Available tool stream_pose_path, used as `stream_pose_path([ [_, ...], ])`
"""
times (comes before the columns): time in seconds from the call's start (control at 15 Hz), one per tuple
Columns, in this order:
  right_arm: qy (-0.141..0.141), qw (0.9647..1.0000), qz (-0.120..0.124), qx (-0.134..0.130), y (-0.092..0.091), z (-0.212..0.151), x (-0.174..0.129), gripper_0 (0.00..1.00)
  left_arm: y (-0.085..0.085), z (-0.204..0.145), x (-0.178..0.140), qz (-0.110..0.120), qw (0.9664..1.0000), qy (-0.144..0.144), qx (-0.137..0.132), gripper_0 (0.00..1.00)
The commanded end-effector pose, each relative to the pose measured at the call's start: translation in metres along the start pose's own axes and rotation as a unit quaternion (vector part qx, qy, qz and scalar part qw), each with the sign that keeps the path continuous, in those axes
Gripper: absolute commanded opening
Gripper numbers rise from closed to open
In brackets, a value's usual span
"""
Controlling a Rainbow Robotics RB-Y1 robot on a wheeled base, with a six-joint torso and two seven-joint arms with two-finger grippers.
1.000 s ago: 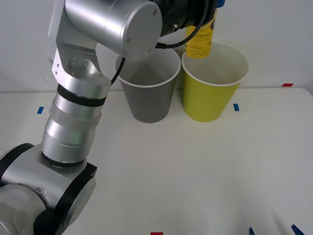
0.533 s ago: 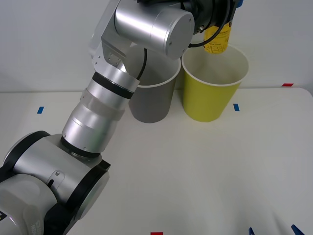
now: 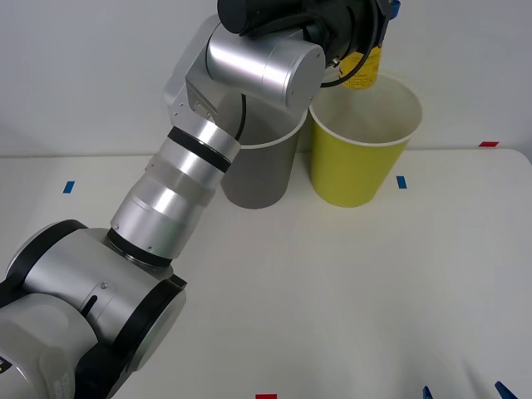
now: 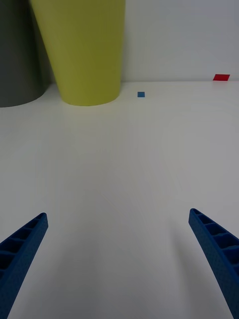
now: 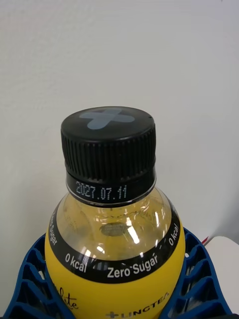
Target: Put cans in the gray bin and PET bottles in the light green bin.
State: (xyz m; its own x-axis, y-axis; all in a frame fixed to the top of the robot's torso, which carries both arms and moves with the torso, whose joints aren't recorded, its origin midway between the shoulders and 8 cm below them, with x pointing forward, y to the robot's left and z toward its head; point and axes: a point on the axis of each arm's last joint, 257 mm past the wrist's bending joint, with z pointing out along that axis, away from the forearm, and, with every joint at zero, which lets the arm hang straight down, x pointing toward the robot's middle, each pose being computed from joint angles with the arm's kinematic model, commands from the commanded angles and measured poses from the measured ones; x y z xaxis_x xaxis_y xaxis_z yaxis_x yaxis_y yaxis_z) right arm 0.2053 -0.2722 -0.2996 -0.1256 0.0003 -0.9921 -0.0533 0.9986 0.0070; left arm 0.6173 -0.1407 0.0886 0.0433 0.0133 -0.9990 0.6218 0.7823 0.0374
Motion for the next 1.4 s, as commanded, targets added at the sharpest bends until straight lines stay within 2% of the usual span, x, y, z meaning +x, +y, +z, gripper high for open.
stream_pose_path([
  [0.07, 0.0, 1.0, 0.0, 0.0, 0.0, 0.0, 0.0, 0.99, -0.013, 0.001, 0.003, 0.0, 0.9999, 0.002, 0.013, 0.0],
  [0.33, 0.0, 1.0, 0.0, 0.0, 0.0, 0.0, 0.0, 0.98, -0.031, 0.003, 0.007, 0.008, 0.9996, 0.002, 0.027, 0.0],
  [0.8, 0.0, 1.0, 0.0, 0.0, 0.0, 0.0, 0.0, 0.99, -0.032, 0.004, 0.012, 0.003, 0.9996, 0.007, 0.029, 0.0],
  [1.07, 0.0, 1.0, 0.0, 0.0, 0.0, 0.0, 0.0, 0.99, -0.041, 0.005, 0.014, 0.001, 0.9993, 0.006, 0.037, 0.0],
  [1.27, 0.0, 1.0, 0.0, 0.0, 0.0, 0.0, 0.0, 0.99, -0.041, 0.005, 0.014, -0.001, 0.9993, 0.006, 0.038, 0.0],
  [1.33, 0.0, 1.0, 0.0, 0.0, 0.0, 0.0, 0.0, 0.99, -0.041, 0.005, 0.014, -0.001, 0.9993, 0.006, 0.038, 0.41],
  [1.4, 0.0, 1.0, 0.0, 0.0, 0.0, 0.0, 0.0, 0.99, -0.043, 0.005, 0.013, -0.002, 0.9992, 0.004, 0.039, 0.99],
])
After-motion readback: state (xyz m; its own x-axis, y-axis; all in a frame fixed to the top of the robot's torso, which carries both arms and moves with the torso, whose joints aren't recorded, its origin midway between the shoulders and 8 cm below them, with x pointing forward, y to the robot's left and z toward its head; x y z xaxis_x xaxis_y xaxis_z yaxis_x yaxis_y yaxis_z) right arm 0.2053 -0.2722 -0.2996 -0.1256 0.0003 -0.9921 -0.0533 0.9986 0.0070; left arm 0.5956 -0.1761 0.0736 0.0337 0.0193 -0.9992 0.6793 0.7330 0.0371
